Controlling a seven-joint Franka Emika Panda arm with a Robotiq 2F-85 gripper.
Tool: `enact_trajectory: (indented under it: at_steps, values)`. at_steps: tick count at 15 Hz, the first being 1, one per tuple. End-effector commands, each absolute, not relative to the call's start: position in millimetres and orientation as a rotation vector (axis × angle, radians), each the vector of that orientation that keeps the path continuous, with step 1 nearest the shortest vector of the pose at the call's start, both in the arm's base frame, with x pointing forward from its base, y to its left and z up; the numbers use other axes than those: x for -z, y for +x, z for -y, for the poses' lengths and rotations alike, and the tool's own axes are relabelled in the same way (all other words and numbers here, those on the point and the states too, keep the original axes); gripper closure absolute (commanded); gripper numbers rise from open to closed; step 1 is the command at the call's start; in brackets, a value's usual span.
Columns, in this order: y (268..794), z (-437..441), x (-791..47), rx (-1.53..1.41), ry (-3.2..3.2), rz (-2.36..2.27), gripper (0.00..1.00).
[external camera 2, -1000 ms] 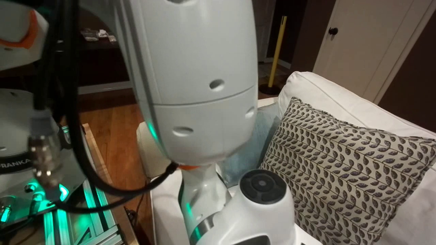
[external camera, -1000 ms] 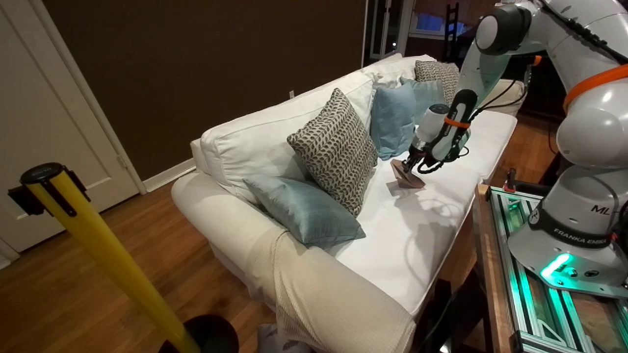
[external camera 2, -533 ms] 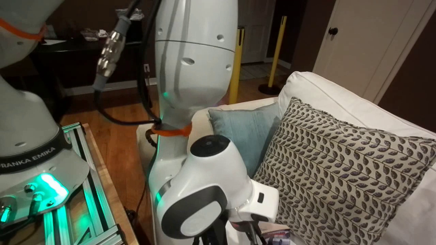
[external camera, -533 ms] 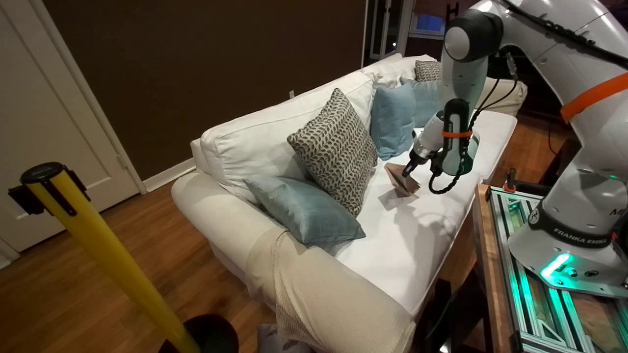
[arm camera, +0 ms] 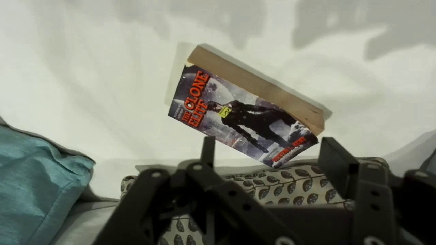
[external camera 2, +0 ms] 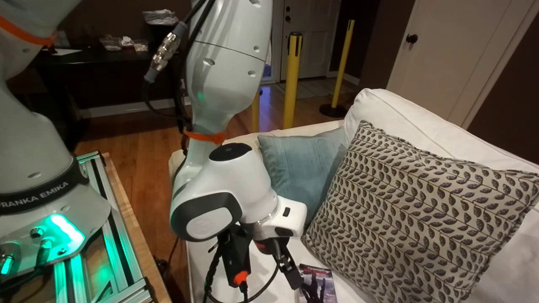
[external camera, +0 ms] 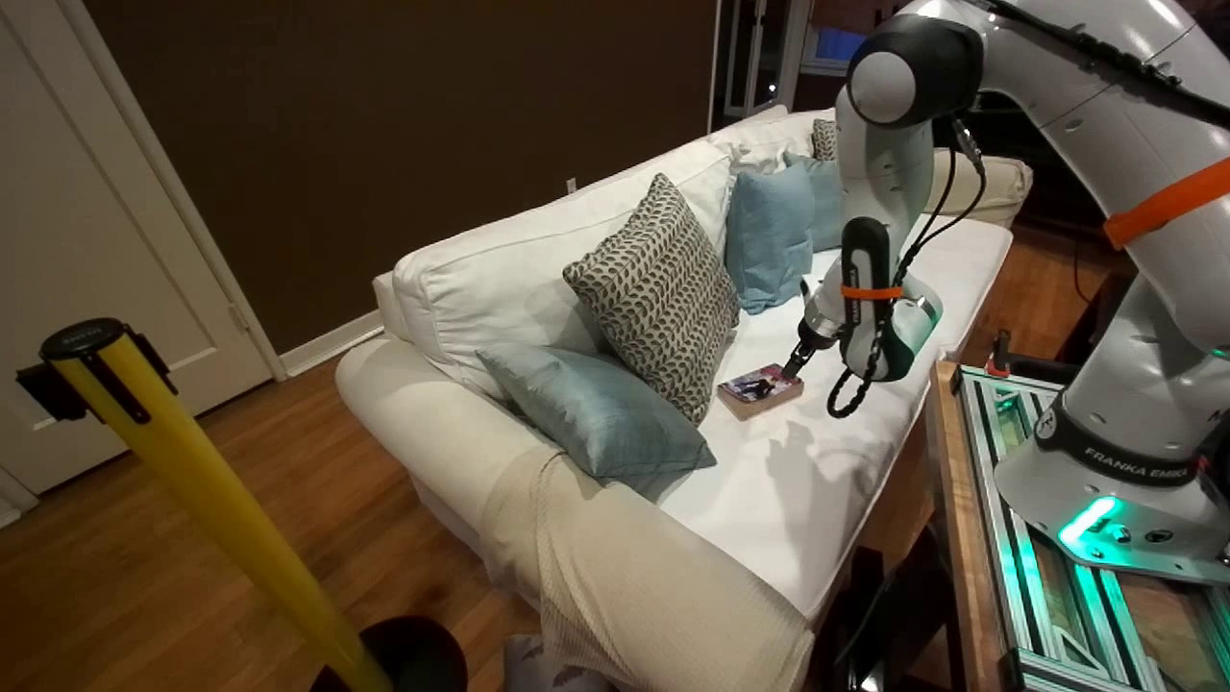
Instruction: Move the book to the left
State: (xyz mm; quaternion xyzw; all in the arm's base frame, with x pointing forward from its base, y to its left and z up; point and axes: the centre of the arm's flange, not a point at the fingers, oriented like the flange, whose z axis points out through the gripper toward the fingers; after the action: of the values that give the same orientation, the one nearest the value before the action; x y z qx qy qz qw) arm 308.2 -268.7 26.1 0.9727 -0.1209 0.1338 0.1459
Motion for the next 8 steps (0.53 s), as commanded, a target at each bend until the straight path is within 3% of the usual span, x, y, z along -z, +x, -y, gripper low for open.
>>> enact_trajectory:
  at_steps: [1, 8]
  values:
    - [297.7, 272.3, -65.3, -0.276, 2.731, 0.55, 0.0]
    - [280.3, 329.6, -156.7, -0.025, 2.817, 0.763, 0.0]
